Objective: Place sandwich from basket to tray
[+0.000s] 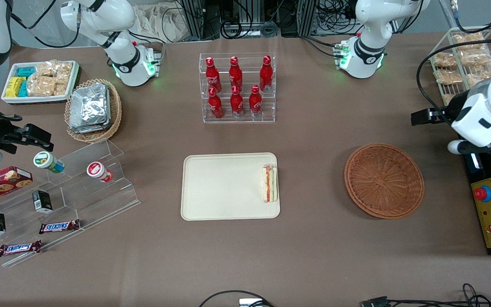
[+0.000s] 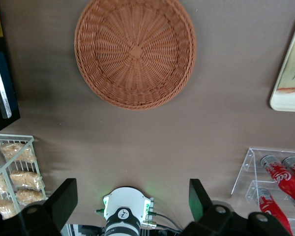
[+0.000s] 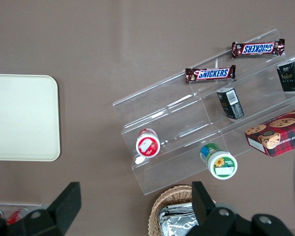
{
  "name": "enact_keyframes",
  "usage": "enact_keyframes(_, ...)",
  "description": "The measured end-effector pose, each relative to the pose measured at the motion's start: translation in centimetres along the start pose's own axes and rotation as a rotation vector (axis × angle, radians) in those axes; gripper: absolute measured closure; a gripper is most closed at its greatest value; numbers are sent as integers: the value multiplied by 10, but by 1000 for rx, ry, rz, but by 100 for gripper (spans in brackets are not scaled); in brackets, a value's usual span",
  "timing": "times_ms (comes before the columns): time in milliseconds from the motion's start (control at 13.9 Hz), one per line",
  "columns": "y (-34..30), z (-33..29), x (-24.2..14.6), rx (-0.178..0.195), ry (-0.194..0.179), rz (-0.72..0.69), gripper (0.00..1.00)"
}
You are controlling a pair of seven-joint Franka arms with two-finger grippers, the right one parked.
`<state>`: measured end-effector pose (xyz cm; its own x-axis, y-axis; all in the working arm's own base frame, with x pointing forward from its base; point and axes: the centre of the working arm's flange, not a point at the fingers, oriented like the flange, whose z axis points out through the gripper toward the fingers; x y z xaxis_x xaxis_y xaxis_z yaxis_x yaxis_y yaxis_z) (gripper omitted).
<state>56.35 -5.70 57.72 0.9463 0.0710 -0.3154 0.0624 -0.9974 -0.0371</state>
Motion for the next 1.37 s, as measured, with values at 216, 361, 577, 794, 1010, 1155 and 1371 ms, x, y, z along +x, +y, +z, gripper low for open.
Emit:
enact_keyframes(216,9,9,-8,14,25,6,0)
enact_keyframes(361,10,8,-15,20,33,6,0)
enact_keyframes(577,10,9,-18,23,34,5,0)
enact_keyframes(794,15,8,-20,28,44,13,0)
enact_keyframes(1010,7,3,-21,36,65,22,0)
enact_keyframes(1155,-3,-1,-19,29,122,72,0)
enact_keyframes(1371,-8,0,-20,24,189,94,0)
